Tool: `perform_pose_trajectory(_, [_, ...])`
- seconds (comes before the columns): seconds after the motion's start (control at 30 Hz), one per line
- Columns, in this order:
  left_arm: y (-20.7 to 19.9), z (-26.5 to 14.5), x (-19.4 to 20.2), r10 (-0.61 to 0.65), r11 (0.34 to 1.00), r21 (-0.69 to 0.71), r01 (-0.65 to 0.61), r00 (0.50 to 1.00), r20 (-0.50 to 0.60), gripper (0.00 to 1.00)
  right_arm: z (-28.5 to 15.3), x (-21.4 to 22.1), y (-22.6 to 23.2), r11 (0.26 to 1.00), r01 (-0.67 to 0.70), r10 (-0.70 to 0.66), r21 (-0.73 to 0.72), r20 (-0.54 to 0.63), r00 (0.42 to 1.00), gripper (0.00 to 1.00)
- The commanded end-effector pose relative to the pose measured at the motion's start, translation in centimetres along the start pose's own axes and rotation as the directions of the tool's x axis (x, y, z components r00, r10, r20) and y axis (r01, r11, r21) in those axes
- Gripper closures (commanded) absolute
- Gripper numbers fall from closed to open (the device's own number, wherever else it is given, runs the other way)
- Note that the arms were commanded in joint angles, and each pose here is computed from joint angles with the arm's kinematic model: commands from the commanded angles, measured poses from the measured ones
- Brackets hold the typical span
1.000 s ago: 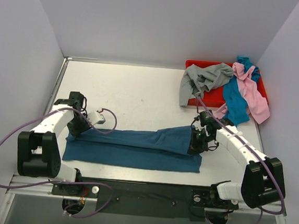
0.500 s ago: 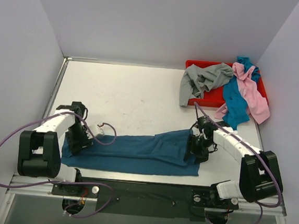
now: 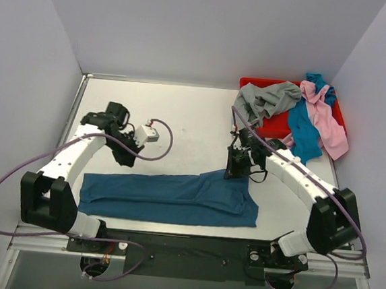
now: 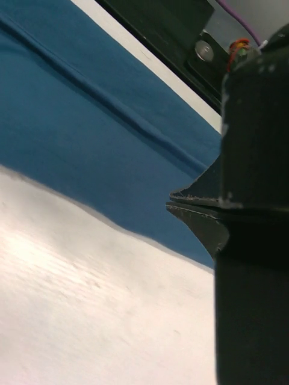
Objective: Fold and stack the t-shirts
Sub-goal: Rotate the tshirt 90 degrees
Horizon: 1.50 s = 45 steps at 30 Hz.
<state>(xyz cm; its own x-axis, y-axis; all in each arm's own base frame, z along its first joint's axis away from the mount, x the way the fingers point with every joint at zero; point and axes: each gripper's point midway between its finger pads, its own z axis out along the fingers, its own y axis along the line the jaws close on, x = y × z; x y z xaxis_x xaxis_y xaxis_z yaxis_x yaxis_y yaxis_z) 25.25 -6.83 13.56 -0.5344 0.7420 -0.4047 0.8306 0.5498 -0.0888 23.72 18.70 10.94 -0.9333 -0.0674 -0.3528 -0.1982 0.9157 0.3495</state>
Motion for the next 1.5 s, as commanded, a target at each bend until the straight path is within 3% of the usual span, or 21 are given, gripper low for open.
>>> perform_pose_trajectory(0.0, [-4.3, 5.6, -3.8, 0.009, 0.998, 0.065, -0.012, 0.999, 0.051, 1.0, 3.4, 1.2, -2.4, 0.994, -0.083, 0.089, 0.074, -0.096, 0.991, 1.0])
perform_pose_trajectory(0.17, [-5.4, 11.9, -2.3, 0.131, 0.991, -0.024, -0.134, 0.987, -0.096, 1.0, 6.1, 2.1, -5.8, 0.973, -0.132, 0.158, 0.189, -0.129, 0.979, 1.0])
perform_pose_trajectory(0.33, [-6.9, 14.2, 0.2, 0.195, 0.98, 0.001, -0.199, 0.961, -0.197, 1.0, 8.5, 1.9, -8.3, 0.945, -0.19, 0.238, 0.268, -0.158, 0.958, 1.0])
perform_pose_trajectory(0.5, [-10.4, 12.9, 1.0, 0.345, 0.939, 0.076, -0.336, 0.92, -0.189, 0.99, 9.7, -1.6, -9.9, 0.932, -0.184, 0.232, 0.313, -0.123, 0.965, 1.0])
perform_pose_trajectory(0.57, [-11.0, 11.9, 0.8, 0.371, 0.929, 0.082, -0.362, 0.913, -0.17, 0.86, 10.2, -3.2, -9.8, 0.934, -0.164, 0.213, 0.316, -0.126, 0.969, 1.0])
perform_pose_trajectory(0.67, [-11.4, 10.1, 0.0, 0.383, 0.924, 0.07, -0.377, 0.914, -0.132, 0.72, 10.6, -4.8, -9.8, 0.942, -0.119, 0.171, 0.314, -0.145, 0.974, 1.0])
perform_pose_trajectory(0.77, [-10.8, 9.1, -0.1, 0.373, 0.928, 0.048, -0.37, 0.917, -0.141, 0.71, 9.4, -7.7, -8.3, 0.96, -0.08, 0.111, 0.268, -0.101, 0.989, 1.0])
perform_pose_trajectory(0.87, [-8.7, 8.2, -0.4, 0.285, 0.956, -0.027, -0.291, 0.948, -0.139, 0.71, 5.9, -9.8, -7.2, 0.964, -0.042, 0.049, 0.261, -0.018, 0.999, 1.0])
perform_pose_trajectory(0.93, [-6.5, 7.7, -0.6, 0.197, 0.972, -0.106, -0.211, 0.972, -0.128, 0.7, 3.7, -9.4, -7.6, 0.955, -0.041, 0.036, 0.293, 0.023, 0.999, 0.93])
perform_pose_trajectory(1.03, [-3.2, 7.5, 0.4, 0.085, 0.963, -0.241, -0.118, 0.986, -0.143, 0.57, 1.4, -6.9, -9.7, 0.924, -0.086, 0.08, 0.372, 0.032, 0.996, 0.66])
perform_pose_trajectory(1.17, [-0.5, 7.6, 1.5, -0.002, 0.939, -0.341, -0.049, 0.989, -0.147, 0.51, 0.0, -1.0, -12.5, 0.881, -0.187, 0.205, 0.435, 0.005, 0.979, 0.43])
perform_pose_trajectory(1.3, [1.0, 7.1, 2.1, -0.061, 0.925, -0.38, 0.008, 0.99, -0.127, 0.49, 0.9, 3.2, -14.4, 0.853, -0.239, 0.289, 0.463, -0.041, 0.956, 0.35])
perform_pose_trajectory(1.47, [2.5, 6.8, 2.3, -0.09, 0.91, -0.415, 0.031, 0.988, -0.122, 0.48, 3.9, 4.7, -14.6, 0.874, -0.286, 0.355, 0.393, -0.115, 0.928, 0.38])
